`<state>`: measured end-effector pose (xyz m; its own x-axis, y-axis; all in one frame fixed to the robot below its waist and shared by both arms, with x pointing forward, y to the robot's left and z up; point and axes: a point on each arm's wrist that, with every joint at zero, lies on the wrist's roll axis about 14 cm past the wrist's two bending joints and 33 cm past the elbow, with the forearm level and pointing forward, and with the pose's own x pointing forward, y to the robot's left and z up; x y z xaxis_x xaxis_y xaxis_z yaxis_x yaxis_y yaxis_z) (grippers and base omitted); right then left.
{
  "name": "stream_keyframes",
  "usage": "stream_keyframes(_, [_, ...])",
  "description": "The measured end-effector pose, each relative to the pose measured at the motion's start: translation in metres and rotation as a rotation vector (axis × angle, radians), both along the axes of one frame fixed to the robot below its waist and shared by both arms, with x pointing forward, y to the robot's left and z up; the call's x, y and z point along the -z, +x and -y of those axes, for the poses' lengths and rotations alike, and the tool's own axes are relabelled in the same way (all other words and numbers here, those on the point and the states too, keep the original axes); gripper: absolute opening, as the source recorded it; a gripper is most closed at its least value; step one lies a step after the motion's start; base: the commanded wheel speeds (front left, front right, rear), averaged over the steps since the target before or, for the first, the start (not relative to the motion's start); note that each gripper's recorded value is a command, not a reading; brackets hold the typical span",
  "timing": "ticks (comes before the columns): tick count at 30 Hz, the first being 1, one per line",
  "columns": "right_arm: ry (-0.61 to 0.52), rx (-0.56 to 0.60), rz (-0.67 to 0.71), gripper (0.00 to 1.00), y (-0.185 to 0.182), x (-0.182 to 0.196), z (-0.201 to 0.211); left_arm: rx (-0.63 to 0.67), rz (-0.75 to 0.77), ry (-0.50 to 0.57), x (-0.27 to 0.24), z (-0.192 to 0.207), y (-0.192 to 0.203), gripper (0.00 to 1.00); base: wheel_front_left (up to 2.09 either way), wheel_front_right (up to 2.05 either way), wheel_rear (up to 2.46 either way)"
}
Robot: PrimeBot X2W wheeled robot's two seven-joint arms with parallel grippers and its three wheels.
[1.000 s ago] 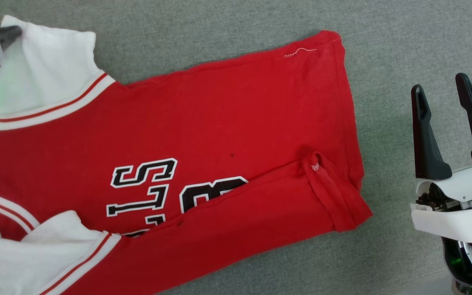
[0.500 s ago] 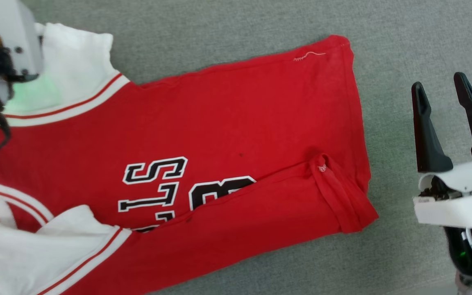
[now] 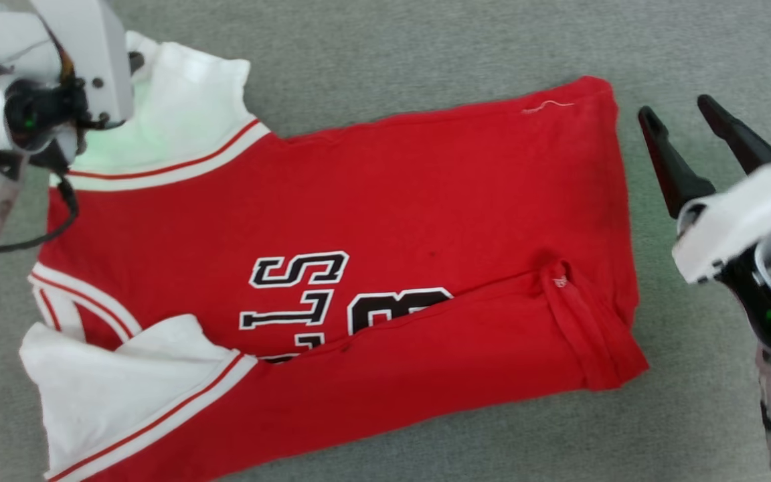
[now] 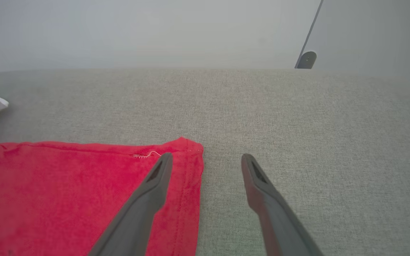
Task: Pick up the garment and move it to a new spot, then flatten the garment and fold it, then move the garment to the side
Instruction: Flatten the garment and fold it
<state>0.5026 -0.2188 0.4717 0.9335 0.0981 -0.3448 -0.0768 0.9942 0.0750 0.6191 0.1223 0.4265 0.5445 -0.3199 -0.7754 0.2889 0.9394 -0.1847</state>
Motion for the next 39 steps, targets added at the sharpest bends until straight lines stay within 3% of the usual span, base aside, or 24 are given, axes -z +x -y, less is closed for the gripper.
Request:
stream_keyframes(13, [0.0, -0.081, -0.387, 1.0, 0.024, 0.068, -0.022, -0.007, 0.006, -0.015, 0.006, -0.002, 0.008, 0.0, 0.0, 0.0, 0.0])
stream_keyframes(15, [-0.006, -0.099, -0.419, 0.14, 0.028, 0.071, -0.026, -0.011, 0.006, -0.015, 0.007, -0.004, 0.008, 0.0, 0.0, 0.0, 0.0])
stream_keyframes(16, [0.007, -0.109, -0.429, 0.0, 0.029, 0.072, -0.03, -0.01, 0.005, -0.016, 0.008, -0.004, 0.008, 0.0, 0.0, 0.0, 0.0])
stream_keyframes(24, [-0.004, -0.144, -0.457, 0.0, 0.035, 0.069, -0.033, -0.025, 0.056, -0.047, -0.004, -0.009, 0.013, 0.0, 0.0, 0.0, 0.0])
stream_keyframes(39, [-0.03, -0.164, -0.359, 0.0, 0.027, 0.034, -0.024, -0.038, 0.258, -0.077, -0.081, -0.037, -0.005, 0.0, 0.0, 0.0, 0.0])
